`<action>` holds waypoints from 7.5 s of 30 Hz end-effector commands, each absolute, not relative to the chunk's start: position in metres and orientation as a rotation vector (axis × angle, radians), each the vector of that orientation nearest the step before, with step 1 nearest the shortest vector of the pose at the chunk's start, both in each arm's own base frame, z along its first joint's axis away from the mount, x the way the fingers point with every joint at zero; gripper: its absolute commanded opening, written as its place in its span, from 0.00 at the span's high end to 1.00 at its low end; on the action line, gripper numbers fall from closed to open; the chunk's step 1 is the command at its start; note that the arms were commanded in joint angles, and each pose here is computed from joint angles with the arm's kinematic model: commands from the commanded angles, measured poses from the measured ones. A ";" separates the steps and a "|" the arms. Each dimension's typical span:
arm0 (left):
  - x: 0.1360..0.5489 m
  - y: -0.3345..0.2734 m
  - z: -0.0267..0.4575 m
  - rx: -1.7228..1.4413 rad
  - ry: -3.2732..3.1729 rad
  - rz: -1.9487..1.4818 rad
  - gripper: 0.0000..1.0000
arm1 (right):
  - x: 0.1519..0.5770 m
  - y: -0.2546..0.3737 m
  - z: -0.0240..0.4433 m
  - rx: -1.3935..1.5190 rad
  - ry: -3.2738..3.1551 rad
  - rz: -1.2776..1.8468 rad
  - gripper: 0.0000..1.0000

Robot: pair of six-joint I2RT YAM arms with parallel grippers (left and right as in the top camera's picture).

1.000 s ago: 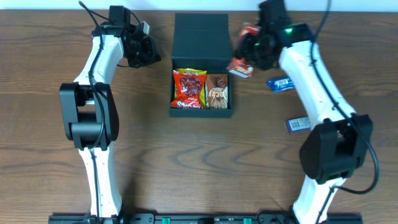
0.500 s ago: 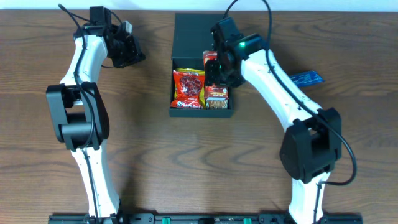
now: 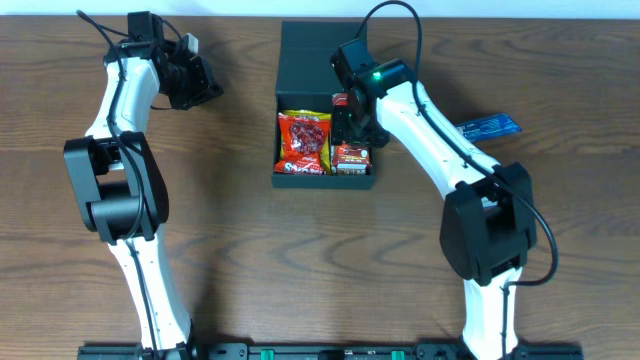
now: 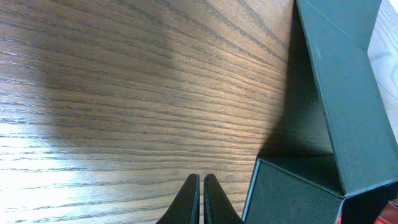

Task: Pack container
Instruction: 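Lower the Hello Panda box upright into the box and open the right gripper, then move the right gripper back to the blue snack bar packet, then grasp the blue snack bar packet with the right gripper, then carry the blue packet over the box and lower it in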

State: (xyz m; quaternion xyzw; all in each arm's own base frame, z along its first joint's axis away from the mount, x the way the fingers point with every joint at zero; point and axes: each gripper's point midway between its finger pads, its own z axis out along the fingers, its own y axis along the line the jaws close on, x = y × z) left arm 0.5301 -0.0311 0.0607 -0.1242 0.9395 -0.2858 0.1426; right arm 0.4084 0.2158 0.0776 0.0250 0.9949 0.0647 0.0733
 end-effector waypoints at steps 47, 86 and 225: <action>0.529 -0.032 0.080 -0.313 2.683 -0.826 0.94 | 0.430 0.209 0.108 -0.201 2.924 0.401 0.99; 0.534 -0.038 0.081 -0.283 2.668 -0.805 0.94 | 0.462 -0.039 0.052 1.939 2.249 0.282 0.31; 0.531 -0.038 0.081 -0.285 2.675 -0.821 0.94 | 0.457 0.205 0.142 -0.009 2.952 0.387 0.28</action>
